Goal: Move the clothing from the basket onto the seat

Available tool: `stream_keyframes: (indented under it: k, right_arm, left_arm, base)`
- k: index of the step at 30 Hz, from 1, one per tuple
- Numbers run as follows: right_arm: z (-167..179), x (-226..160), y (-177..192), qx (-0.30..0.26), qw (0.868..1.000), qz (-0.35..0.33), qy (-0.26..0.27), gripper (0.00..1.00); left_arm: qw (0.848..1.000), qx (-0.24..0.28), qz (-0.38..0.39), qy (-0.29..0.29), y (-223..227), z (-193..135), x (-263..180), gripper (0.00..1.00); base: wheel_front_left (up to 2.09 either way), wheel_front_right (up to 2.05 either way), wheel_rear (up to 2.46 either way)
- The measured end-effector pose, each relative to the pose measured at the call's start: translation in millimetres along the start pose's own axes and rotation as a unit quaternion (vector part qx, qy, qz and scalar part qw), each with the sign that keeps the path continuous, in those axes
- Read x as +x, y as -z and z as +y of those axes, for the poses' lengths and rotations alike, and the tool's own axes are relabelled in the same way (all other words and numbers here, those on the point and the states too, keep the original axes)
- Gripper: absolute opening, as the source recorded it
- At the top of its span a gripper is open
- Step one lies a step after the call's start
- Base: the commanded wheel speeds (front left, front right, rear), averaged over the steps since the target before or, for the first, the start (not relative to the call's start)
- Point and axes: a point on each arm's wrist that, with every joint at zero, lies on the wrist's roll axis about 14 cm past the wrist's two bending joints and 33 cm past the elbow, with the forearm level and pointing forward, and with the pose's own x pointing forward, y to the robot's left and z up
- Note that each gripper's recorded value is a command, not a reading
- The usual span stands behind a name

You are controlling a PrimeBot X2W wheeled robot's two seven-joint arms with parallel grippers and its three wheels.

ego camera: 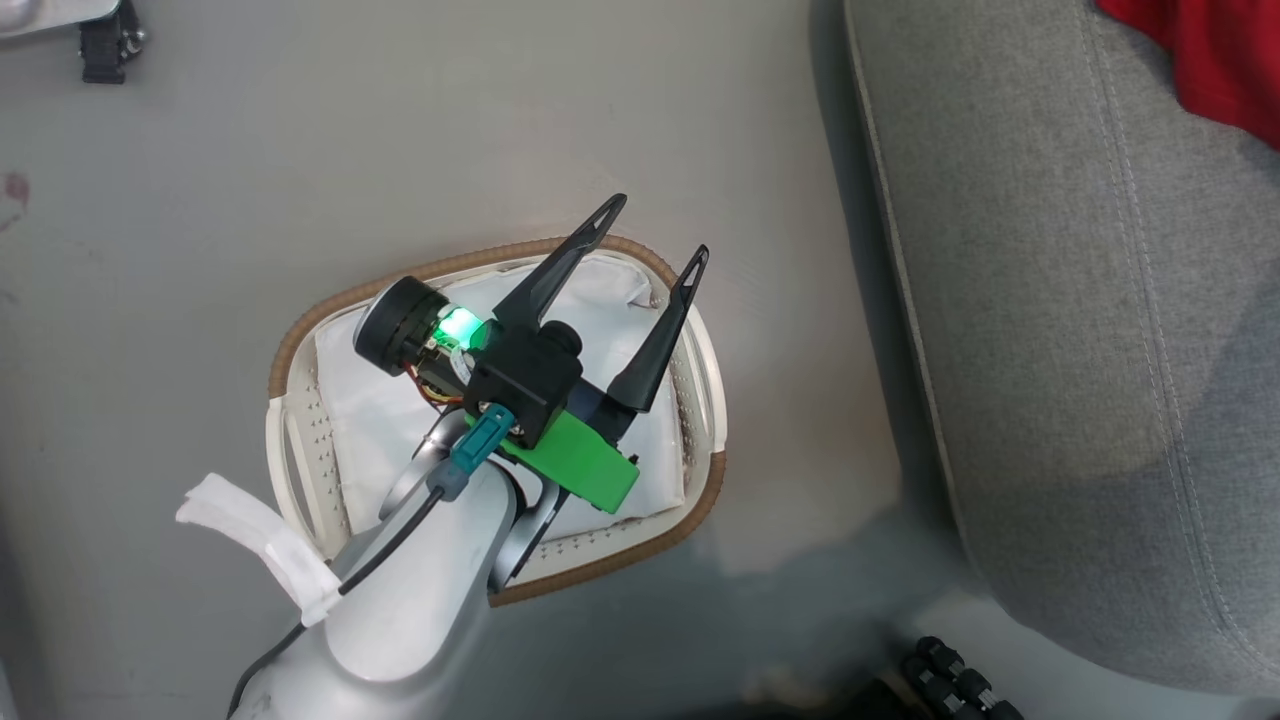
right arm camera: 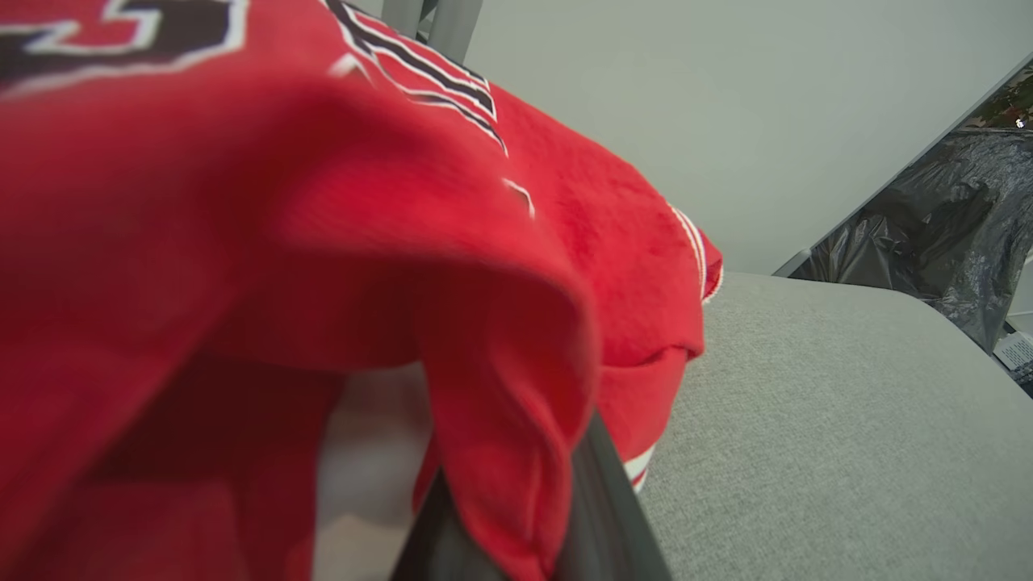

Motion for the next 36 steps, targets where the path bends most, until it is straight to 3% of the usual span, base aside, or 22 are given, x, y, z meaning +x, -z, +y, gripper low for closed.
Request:
stream_keyframes:
  k: [4, 5, 6, 7, 8, 26, 36]
  right_arm:
    - [-5, -13, 15, 0.000, 1.000, 0.017, 0.008, 0.00]
    - [-7, -15, 15, -0.001, 1.000, 0.018, 0.010, 0.11]
    - [-9, -18, 16, -0.001, 1.000, 0.019, 0.012, 0.25]
    - [-11, -21, 16, -0.002, 1.000, 0.020, 0.014, 0.70]
    - [-13, -23, 16, -0.002, 1.000, 0.019, 0.016, 1.00]
    - [-18, -107, 23, -0.009, 0.999, 0.035, -0.009, 1.00]
    - [-23, -111, -57, -0.023, 0.997, -0.066, -0.029, 1.00]
  left_arm:
    - [1.000, -0.005, 0.001, 0.011, 4, -6, 5, 1.00]
    - [1.000, -0.005, 0.001, 0.014, 4, -7, 6, 1.00]
    - [1.000, -0.004, 0.002, 0.016, 5, -8, 6, 1.00]
    - [1.000, -0.003, 0.002, 0.019, 5, -9, 7, 1.00]
    - [1.000, -0.002, 0.003, 0.021, 5, -10, 7, 1.00]
    - [0.999, 0.010, -0.032, 0.020, -43, -33, 2, 1.00]
    - [0.997, 0.015, -0.068, -0.022, -84, -36, -20, 1.00]
  base:
    - [0.00, 0.00, 0.00]
    - [0.00, 0.00, 0.00]
    - [0.00, 0.00, 0.00]
    - [0.00, 0.00, 0.00]
    - [0.00, 0.00, 0.00]
    - [0.00, 0.00, 0.00]
    - [0.00, 0.00, 0.00]
